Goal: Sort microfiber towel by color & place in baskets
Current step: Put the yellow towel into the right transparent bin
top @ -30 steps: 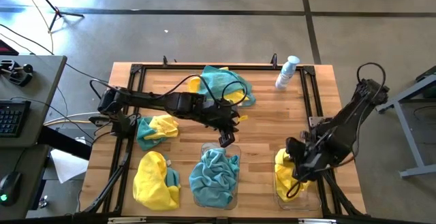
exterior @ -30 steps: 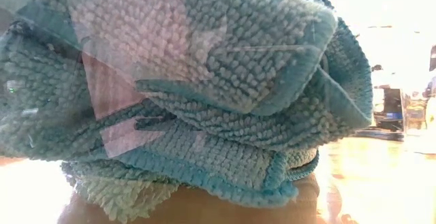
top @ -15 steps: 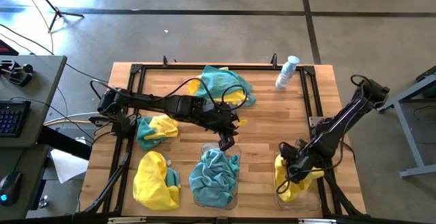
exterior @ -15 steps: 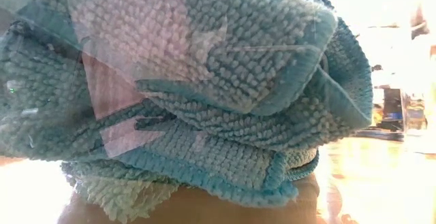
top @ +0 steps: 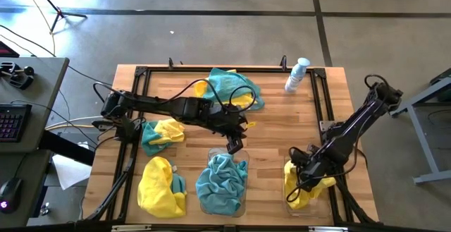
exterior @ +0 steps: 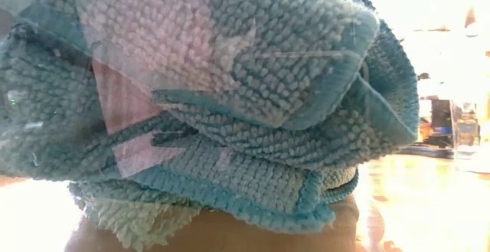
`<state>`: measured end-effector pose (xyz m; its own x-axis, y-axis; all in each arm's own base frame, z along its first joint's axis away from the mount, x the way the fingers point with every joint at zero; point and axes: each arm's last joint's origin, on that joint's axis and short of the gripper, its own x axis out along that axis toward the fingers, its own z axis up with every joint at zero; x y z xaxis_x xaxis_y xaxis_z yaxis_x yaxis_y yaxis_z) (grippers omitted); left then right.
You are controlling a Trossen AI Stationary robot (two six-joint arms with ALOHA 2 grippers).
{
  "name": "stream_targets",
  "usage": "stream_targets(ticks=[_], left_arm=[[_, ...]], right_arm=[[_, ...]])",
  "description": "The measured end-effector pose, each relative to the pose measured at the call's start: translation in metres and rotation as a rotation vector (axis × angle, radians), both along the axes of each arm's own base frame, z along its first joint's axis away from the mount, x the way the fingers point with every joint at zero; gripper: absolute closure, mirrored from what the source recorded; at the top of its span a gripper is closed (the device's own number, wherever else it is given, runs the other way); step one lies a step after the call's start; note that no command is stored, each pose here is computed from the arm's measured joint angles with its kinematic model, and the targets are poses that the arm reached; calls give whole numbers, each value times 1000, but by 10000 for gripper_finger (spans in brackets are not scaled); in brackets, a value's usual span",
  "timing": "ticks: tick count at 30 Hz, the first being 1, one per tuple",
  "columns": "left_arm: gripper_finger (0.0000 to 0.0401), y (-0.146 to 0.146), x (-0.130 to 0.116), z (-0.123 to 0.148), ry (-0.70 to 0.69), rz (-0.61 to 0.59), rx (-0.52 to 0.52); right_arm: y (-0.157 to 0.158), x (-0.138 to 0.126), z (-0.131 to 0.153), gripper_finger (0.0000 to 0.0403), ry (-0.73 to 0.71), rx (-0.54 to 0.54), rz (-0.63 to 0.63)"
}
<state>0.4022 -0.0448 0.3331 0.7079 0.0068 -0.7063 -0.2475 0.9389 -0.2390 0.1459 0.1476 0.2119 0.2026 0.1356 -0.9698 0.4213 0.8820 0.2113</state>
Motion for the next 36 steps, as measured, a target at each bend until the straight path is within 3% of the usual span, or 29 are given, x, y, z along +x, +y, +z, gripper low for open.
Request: stream_targets(ticks=[13,17,23,30,36], left_arm=[[290,-1,0,0,2,2,-5],[290,-4,-1,0,2,-4,-5],[290,-9,-1,0,4,-15,-6],[290,-11,-3,-1,22,-13,-8],[290,-13,-3,-2,24,-17,-6]], right_arm=[[5,5,68,270,-28,24,2],[5,4,75,270,-21,26,-3],[-1,-2,59,270,98,-51,-41],[7,0,17,270,86,-21,-34],[11,1,-14,270,140,-20,-98]])
